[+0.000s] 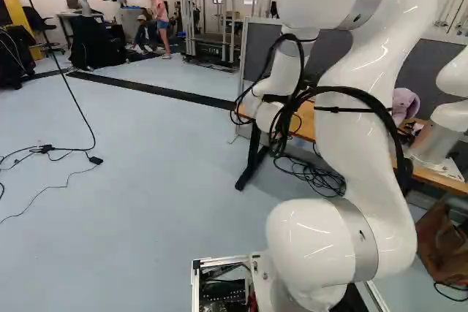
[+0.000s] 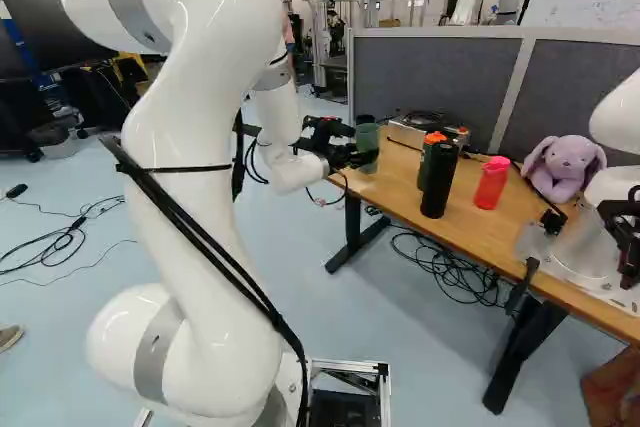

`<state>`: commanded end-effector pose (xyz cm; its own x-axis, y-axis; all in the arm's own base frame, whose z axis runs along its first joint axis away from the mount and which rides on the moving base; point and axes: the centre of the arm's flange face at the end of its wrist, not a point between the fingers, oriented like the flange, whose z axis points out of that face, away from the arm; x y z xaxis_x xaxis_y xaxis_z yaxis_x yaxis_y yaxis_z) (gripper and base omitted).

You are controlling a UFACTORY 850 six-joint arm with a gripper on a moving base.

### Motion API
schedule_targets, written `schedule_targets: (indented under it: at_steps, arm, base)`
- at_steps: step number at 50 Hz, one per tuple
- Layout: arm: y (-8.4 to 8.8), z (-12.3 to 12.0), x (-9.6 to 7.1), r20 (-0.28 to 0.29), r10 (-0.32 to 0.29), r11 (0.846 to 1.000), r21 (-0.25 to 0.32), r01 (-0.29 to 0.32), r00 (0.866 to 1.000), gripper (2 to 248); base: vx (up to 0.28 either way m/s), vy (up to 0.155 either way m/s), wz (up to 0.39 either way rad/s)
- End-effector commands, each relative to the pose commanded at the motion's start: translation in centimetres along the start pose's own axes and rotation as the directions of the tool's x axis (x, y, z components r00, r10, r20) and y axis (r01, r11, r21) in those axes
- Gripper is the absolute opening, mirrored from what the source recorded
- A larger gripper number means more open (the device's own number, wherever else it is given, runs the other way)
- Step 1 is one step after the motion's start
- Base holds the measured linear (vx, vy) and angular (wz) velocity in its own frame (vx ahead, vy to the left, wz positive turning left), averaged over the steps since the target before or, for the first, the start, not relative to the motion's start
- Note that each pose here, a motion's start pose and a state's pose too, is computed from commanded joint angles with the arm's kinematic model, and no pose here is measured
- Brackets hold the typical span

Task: Place the green cup on the table

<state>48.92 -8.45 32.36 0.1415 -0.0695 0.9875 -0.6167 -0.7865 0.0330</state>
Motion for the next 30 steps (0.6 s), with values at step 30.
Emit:
schedule_targets:
  at_steps: [30]
  arm:
    - [-0.1, 0.7, -3.4, 0.049, -0.034, 0.999, -0.015, 0.034, 0.998, 119]
  base:
    - [0.0, 0.0, 0.0]
